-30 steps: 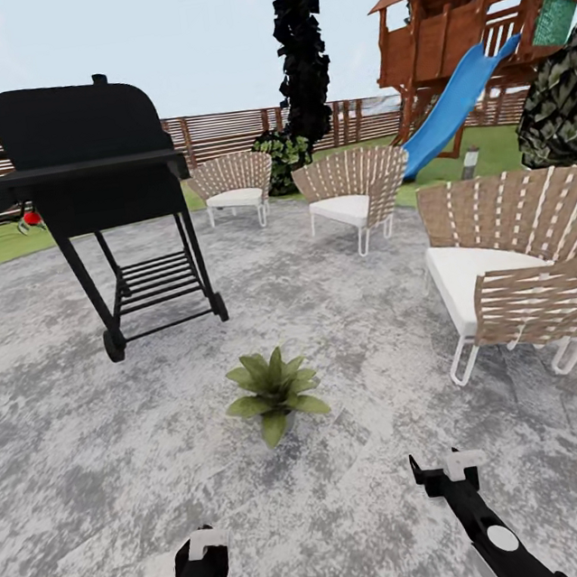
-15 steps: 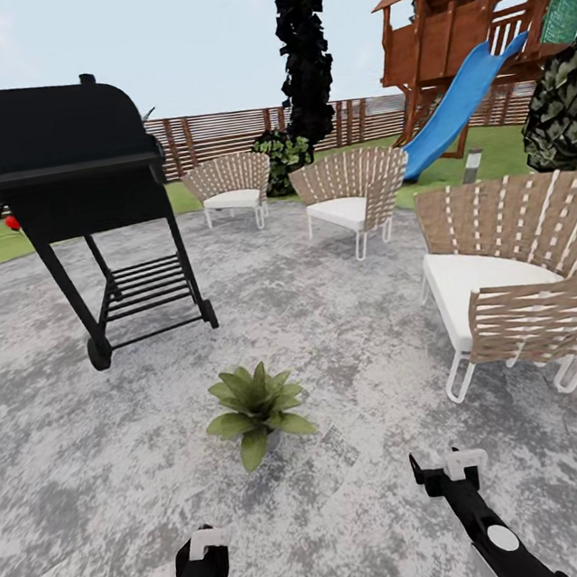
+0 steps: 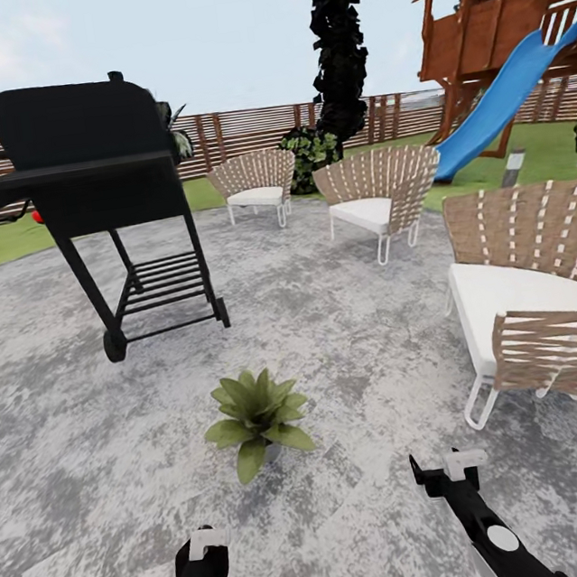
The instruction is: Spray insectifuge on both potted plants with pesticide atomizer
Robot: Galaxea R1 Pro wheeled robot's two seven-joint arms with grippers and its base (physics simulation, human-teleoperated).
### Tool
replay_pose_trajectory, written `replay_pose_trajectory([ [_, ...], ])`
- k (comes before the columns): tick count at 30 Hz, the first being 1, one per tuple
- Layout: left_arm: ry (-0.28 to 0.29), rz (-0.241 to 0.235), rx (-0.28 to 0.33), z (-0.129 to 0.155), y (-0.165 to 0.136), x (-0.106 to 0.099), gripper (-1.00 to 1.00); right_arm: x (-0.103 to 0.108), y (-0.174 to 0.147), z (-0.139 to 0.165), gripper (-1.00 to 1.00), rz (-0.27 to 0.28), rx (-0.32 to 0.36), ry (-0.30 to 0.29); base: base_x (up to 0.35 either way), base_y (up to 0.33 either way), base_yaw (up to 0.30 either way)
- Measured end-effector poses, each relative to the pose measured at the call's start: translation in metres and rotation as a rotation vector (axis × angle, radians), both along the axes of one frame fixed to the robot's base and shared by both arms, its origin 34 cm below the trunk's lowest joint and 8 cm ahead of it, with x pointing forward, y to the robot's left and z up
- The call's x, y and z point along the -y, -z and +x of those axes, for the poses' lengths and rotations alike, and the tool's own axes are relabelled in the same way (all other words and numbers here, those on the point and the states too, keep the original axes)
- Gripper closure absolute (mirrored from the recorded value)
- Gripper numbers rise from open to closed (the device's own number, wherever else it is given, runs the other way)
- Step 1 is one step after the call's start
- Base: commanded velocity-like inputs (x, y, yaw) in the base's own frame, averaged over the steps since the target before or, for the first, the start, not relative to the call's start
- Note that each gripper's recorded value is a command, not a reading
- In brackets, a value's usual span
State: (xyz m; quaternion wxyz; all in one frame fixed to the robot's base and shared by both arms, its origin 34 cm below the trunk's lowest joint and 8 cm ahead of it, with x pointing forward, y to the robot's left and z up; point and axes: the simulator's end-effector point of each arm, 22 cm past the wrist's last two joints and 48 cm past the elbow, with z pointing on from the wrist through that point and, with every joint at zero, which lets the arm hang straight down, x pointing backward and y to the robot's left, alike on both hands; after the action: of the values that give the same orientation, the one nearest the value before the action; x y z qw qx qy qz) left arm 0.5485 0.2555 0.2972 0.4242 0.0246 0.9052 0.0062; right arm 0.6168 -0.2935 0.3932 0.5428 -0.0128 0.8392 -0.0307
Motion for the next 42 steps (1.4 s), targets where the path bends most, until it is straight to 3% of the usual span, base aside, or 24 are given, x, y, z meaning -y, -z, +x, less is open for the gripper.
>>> replay_pose_trajectory([
  [42,-0.001,0.001,0.003,-0.0001,-0.0002,-0.0006,1.0,-0.0004,-0.0002,0.0003,-1.0,0.0,0.001,-0.001,0.019,-0.246,0.26],
])
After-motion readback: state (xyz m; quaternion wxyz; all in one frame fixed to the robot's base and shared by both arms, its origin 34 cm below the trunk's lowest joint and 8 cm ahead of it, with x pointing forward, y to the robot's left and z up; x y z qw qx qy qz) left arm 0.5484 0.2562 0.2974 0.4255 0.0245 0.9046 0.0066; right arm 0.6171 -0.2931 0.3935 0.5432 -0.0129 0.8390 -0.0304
